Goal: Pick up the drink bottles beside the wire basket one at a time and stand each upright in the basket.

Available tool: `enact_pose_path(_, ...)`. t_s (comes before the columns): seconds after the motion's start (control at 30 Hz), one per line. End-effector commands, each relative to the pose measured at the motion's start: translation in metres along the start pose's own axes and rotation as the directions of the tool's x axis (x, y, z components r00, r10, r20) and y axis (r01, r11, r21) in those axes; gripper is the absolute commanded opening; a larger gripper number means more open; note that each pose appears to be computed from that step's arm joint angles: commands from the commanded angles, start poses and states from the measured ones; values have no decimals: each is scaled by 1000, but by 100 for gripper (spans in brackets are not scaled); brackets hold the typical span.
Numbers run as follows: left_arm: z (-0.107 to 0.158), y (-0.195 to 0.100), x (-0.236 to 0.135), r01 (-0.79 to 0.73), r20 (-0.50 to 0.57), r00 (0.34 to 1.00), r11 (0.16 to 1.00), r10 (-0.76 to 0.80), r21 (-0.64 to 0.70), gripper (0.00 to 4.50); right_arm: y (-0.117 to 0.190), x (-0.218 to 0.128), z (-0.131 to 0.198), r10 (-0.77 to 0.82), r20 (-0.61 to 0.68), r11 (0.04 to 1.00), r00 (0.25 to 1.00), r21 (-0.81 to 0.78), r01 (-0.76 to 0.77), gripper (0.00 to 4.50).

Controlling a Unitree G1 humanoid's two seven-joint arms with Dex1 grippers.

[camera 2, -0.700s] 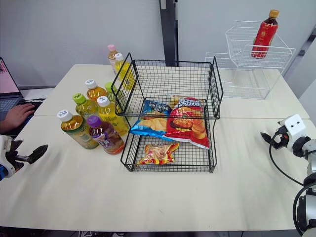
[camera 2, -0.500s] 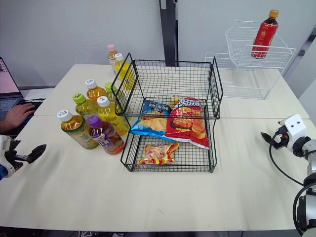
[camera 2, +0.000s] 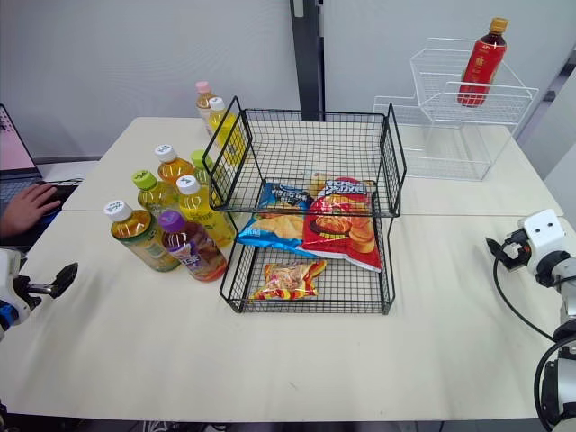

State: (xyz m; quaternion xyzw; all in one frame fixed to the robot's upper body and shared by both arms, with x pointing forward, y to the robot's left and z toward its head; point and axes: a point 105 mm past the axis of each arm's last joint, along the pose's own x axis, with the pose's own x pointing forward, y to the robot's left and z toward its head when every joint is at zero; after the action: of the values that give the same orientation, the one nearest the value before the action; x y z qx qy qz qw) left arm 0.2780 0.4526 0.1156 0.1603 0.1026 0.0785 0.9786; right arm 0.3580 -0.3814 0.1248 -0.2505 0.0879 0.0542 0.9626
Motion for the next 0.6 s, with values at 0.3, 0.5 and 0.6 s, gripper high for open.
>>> enact_pose_path(0.3,8,-1,-1,54,96,995,978,-35,-200,446,15,-33,221,310,656,939,688,-98,-330,450)
enact_pose_path(0.5,6,-12,2,69,111,993,973,-45,-221,446,105,-97,290,694,627,637,352,-308,-707,450)
enact_pose_path(0.6,3,-18,1,87,111,992,969,-62,-231,446,137,-115,293,770,585,514,253,-335,-789,450)
